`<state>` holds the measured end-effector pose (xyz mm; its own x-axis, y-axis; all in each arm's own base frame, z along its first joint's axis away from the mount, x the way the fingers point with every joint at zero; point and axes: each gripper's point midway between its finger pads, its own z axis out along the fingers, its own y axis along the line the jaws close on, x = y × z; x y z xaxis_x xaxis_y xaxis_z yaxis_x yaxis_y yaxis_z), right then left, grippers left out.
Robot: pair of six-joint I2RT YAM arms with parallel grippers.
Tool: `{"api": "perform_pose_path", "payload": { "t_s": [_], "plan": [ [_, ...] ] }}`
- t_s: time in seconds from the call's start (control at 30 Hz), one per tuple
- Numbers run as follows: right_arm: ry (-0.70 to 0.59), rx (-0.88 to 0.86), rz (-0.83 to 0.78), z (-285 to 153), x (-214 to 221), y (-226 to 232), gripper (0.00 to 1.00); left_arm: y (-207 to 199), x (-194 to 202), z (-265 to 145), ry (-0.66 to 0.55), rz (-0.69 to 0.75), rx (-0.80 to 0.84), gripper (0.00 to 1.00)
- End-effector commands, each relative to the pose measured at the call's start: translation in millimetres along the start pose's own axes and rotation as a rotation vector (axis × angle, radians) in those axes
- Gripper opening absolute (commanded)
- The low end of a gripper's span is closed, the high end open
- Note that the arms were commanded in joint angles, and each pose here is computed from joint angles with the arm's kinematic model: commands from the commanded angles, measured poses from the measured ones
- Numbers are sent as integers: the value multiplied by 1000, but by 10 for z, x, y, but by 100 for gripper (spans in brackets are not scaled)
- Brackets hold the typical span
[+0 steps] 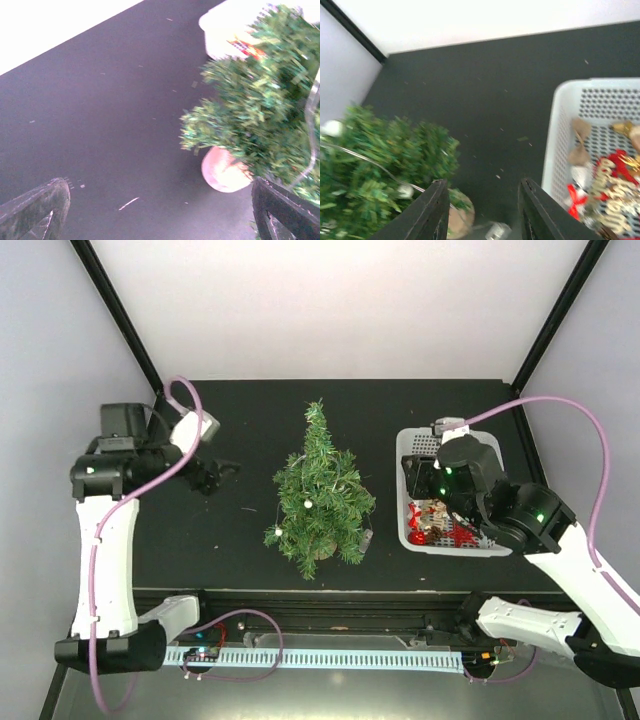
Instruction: Decorate the small christmas tree
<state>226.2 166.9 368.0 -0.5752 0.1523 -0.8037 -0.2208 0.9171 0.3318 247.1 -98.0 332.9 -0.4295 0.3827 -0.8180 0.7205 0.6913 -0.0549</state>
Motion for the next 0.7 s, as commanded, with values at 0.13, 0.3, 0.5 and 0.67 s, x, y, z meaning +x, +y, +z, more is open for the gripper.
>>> {"api": "perform_pose_path", "payload": {
  "t_s": [0.13, 0.3, 0.5, 0.67],
  "plan": [
    [150, 202, 79, -161, 603, -614, 40, 194, -233, -558, -38, -84, -101, 99],
    [232, 282, 170, -280, 916, -851, 40, 102, -174, -561, 0, -96, -40, 99],
    [349, 321, 209, -316, 1225, -938, 45, 219, -104, -483, 48, -152, -33, 99],
    [346, 328, 182, -281, 1280, -1004, 56, 261, -70, -408, 75, -194, -20, 99]
  ]
}}
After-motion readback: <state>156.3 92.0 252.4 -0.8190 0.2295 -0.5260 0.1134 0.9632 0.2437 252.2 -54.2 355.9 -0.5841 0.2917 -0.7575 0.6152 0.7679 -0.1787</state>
